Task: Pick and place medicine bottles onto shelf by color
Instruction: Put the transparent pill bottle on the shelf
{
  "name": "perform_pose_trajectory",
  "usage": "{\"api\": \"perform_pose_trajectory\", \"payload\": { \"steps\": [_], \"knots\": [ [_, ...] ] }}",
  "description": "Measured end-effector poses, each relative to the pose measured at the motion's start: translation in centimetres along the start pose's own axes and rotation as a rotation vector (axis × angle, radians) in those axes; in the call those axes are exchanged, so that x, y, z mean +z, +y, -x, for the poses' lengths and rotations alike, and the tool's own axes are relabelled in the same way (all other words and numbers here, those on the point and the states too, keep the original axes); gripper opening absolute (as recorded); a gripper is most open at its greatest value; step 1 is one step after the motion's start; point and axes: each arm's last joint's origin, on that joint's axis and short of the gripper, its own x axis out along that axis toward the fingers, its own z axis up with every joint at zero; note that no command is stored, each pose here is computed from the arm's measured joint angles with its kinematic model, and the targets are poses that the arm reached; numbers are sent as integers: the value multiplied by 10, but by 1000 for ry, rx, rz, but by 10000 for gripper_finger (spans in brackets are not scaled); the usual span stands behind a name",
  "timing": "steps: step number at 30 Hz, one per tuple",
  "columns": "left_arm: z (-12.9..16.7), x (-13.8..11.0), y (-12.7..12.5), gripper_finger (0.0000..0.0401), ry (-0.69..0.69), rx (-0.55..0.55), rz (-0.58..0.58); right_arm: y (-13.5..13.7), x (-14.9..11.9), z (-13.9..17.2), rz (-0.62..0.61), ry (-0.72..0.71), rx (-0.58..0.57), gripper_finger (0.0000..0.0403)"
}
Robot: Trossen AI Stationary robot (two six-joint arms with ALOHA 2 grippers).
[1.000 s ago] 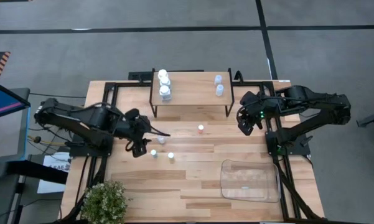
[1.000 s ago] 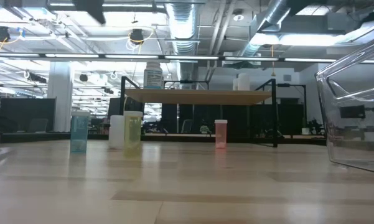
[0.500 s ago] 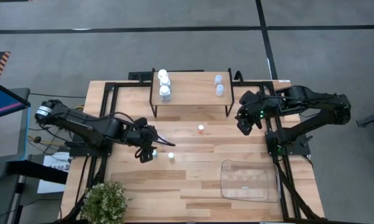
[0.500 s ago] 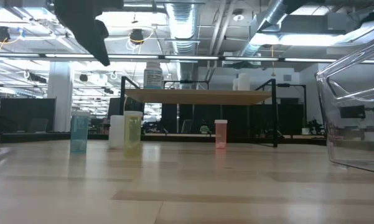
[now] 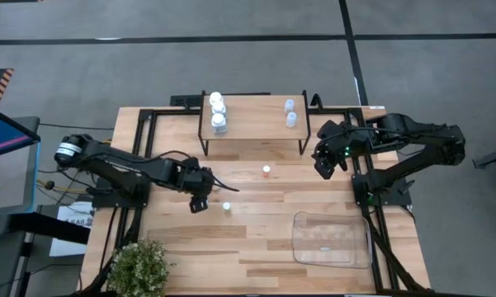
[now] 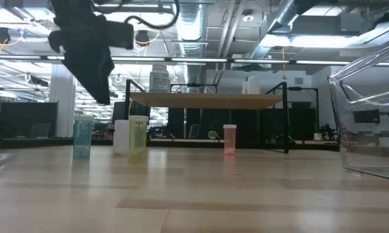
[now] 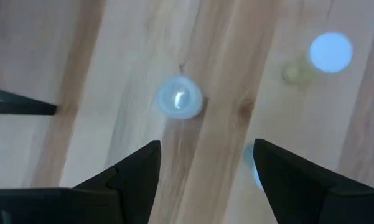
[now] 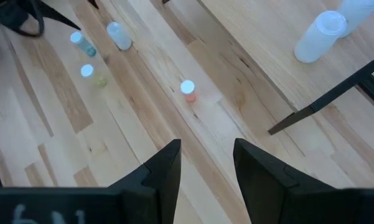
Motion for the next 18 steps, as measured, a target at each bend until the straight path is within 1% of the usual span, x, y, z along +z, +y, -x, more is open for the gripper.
{"api": "perform_pose_trajectory", "payload": {
  "steps": [3,6,12,18],
  "knots": [
    [-14,3,-2,241,35,9,-33,0,0,0,0,-1,1,171],
    [-25,8,-3,241,29,17,-36,0,0,0,0,-1,1,172],
    [-33,13,-1,241,17,22,-17,0,0,0,0,-1,1,173],
    [-44,16,8,241,48,46,-28,0,0,0,0,-1,1,173]
  ]
}}
